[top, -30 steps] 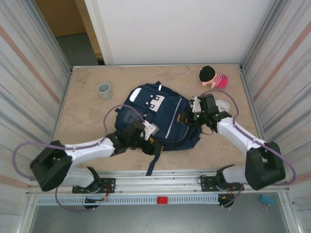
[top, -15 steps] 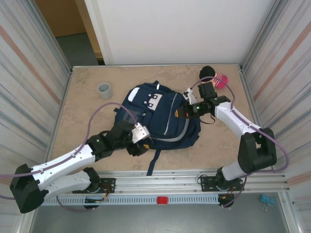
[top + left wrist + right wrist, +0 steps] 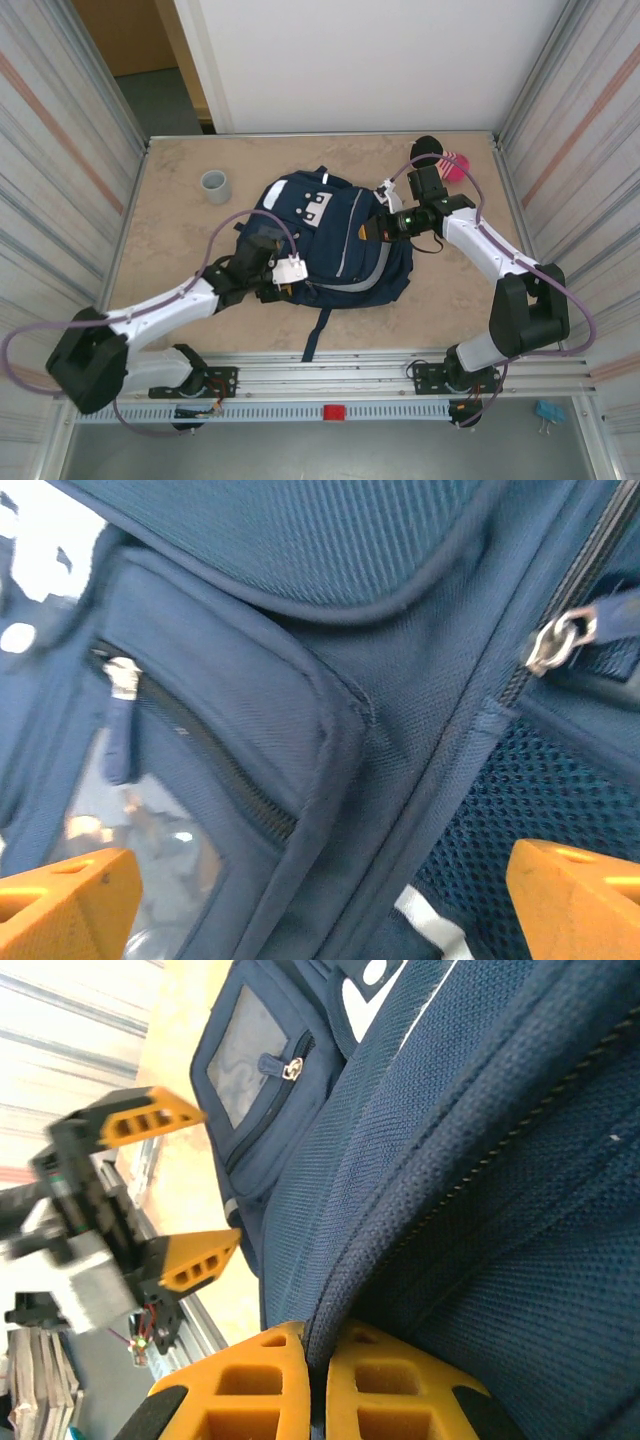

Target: Pack books, pencil case, and school supplies into a backpack

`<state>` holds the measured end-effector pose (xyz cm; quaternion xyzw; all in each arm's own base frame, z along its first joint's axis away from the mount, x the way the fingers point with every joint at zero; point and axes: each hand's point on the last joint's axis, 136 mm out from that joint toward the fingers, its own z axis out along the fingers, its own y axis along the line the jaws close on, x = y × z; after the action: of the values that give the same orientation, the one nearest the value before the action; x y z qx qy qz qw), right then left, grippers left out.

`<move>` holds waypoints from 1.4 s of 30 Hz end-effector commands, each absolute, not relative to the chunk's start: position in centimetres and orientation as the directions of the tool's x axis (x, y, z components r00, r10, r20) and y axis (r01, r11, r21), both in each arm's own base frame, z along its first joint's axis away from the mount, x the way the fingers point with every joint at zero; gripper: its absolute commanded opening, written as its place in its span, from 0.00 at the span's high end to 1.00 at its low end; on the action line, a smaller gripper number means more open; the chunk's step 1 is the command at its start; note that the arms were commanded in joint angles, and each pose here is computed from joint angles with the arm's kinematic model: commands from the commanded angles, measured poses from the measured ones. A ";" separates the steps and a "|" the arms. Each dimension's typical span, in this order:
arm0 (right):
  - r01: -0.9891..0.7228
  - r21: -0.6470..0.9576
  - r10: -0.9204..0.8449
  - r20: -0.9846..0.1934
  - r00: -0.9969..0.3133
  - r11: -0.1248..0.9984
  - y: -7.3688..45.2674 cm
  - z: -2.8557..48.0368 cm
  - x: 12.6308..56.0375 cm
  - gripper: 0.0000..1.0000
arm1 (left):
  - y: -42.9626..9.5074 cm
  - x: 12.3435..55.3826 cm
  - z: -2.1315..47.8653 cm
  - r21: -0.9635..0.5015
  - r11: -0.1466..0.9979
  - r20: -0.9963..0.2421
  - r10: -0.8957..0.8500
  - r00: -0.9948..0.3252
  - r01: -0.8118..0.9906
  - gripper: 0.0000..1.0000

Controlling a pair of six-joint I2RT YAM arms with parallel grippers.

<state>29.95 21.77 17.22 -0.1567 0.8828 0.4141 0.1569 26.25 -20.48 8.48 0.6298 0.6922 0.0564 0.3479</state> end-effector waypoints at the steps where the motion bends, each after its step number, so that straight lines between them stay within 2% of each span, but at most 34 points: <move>1: -0.476 0.694 -0.173 -0.462 -0.870 0.540 22.7 19.3 30.2 1.00 | -22.4 27.8 8.2 0.515 0.138 -0.418 0.902 0.107 0.846 0.11; 3: -0.472 0.696 -0.169 -0.460 -0.872 0.541 22.6 19.1 30.3 1.00 | -22.6 28.1 6.8 0.487 0.146 -0.407 0.910 0.076 0.861 0.17; 4: -0.473 0.694 -0.166 -0.463 -0.870 0.543 22.4 19.1 30.4 1.00 | -22.7 28.2 6.4 0.477 0.157 -0.407 0.912 0.059 0.865 0.29; 6: -0.473 0.694 -0.160 -0.468 -0.869 0.542 22.2 19.0 30.7 1.00 | -23.4 27.8 6.3 0.450 0.168 -0.431 0.901 0.048 0.877 0.60; 7: -0.472 0.696 -0.154 -0.469 -0.870 0.541 22.0 19.0 30.9 1.00 | -23.8 27.3 6.4 0.437 0.173 -0.449 0.893 0.047 0.883 0.67; 9: -0.470 0.699 -0.146 -0.472 -0.870 0.539 21.4 18.9 31.5 1.00 | -24.6 26.2 6.9 0.425 0.183 -0.482 0.875 0.050 0.887 0.73; 13: -0.444 0.691 -0.103 -0.476 -0.874 0.570 19.6 17.9 33.2 1.00 | -26.3 23.8 8.1 0.372 0.256 -0.571 0.821 0.003 0.892 0.76; 16: -0.439 0.693 -0.089 -0.480 -0.873 0.572 19.2 17.6 33.7 1.00 | -26.7 22.9 8.3 0.378 0.284 -0.573 0.820 -0.019 0.881 0.88; 20: -0.441 0.699 -0.062 -0.497 -0.865 0.563 19.0 18.4 33.6 0.93 | -27.3 22.5 9.6 0.309 0.344 -0.637 0.767 -0.075 0.887 0.96; 23: -0.424 0.668 -0.041 -0.508 -0.860 0.612 18.2 18.6 33.7 0.69 | -28.6 21.8 10.4 0.210 0.380 -0.709 0.694 -0.127 0.901 0.97; 25: -0.409 0.637 -0.027 -0.520 -0.854 0.654 17.5 19.0 33.5 0.59 | -28.9 21.6 10.4 0.152 0.419 -0.740 0.648 -0.178 0.895 0.97; 29: -0.367 0.561 0.012 -0.559 -0.829 0.742 15.6 20.7 32.2 0.55 | -28.8 21.6 9.4 0.112 0.456 -0.752 0.620 -0.225 0.883 0.97; 32: -0.312 0.490 0.035 -0.577 -0.816 0.814 14.1 21.7 30.1 0.45 | -28.9 21.2 9.2 0.084 0.451 -0.740 0.626 -0.248 0.889 0.98; 37: -0.339 0.500 0.006 -0.567 -0.824 0.797 16.3 21.4 24.8 0.50 | -29.2 20.8 9.2 0.033 0.454 -0.738 0.612 -0.284 0.891 0.97; 42: -0.379 0.607 -0.013 -0.520 -0.854 0.698 21.6 19.2 20.8 0.52 | -29.8 20.3 9.4 -0.014 0.437 -0.751 0.589 -0.298 0.899 0.97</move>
<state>21.50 20.33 20.75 -0.1505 0.8829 0.3547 0.2683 22.05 -27.85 8.45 0.4832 0.7828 -0.1519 0.3614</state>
